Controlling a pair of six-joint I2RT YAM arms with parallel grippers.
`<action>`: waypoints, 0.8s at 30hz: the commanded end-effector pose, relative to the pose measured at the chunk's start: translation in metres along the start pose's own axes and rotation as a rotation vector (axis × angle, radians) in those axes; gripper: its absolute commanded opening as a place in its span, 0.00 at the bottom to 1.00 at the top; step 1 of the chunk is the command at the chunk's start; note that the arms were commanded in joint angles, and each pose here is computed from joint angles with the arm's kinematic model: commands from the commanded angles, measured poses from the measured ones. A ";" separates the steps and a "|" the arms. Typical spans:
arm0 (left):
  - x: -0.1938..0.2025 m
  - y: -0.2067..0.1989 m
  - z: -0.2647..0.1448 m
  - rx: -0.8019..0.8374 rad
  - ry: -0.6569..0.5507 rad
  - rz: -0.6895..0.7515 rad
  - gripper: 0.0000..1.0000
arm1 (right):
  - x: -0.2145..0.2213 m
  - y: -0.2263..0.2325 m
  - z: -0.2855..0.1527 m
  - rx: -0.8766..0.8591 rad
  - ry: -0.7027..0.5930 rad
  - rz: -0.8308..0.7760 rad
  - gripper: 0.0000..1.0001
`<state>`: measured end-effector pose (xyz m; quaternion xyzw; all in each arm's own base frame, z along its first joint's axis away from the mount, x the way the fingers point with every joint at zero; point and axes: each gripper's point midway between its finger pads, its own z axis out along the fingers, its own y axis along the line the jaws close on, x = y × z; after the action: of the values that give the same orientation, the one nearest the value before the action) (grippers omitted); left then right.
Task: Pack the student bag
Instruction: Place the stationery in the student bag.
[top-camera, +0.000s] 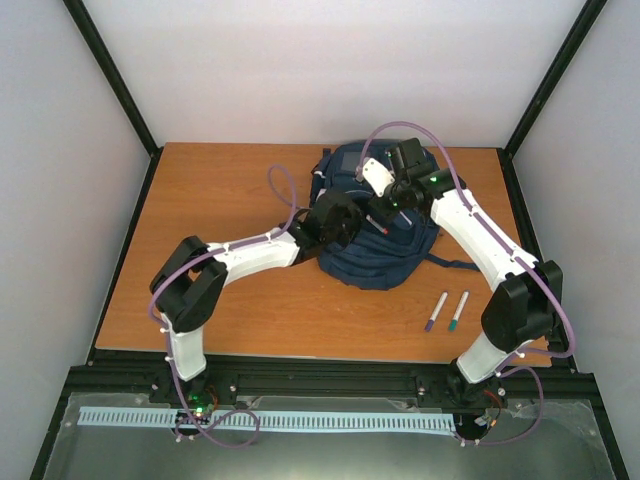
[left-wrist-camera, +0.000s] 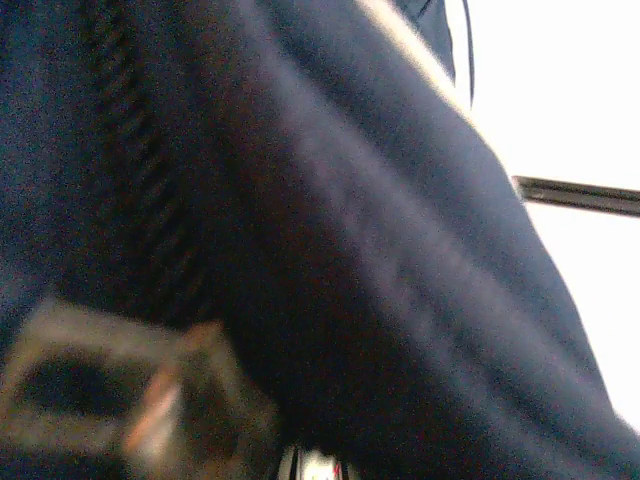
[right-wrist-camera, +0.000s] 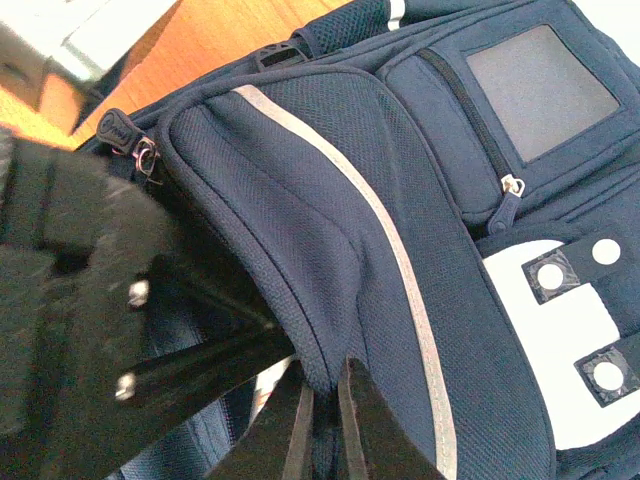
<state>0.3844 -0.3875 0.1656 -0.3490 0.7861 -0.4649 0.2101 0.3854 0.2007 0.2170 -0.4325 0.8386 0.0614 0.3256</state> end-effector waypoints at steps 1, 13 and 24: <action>-0.021 -0.018 0.011 0.021 -0.073 -0.102 0.11 | -0.034 -0.009 -0.025 0.033 -0.119 0.002 0.03; -0.003 -0.030 -0.009 0.062 0.035 -0.074 0.53 | -0.024 -0.009 -0.011 0.032 -0.091 0.010 0.03; 0.040 0.003 -0.073 0.005 0.311 -0.035 0.80 | -0.014 -0.023 -0.008 0.057 -0.087 0.033 0.03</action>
<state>0.3374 -0.3807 0.1924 -0.3255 0.7888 -0.5083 0.1158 0.3893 0.1970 0.2149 -0.4260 0.8406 0.0601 0.3291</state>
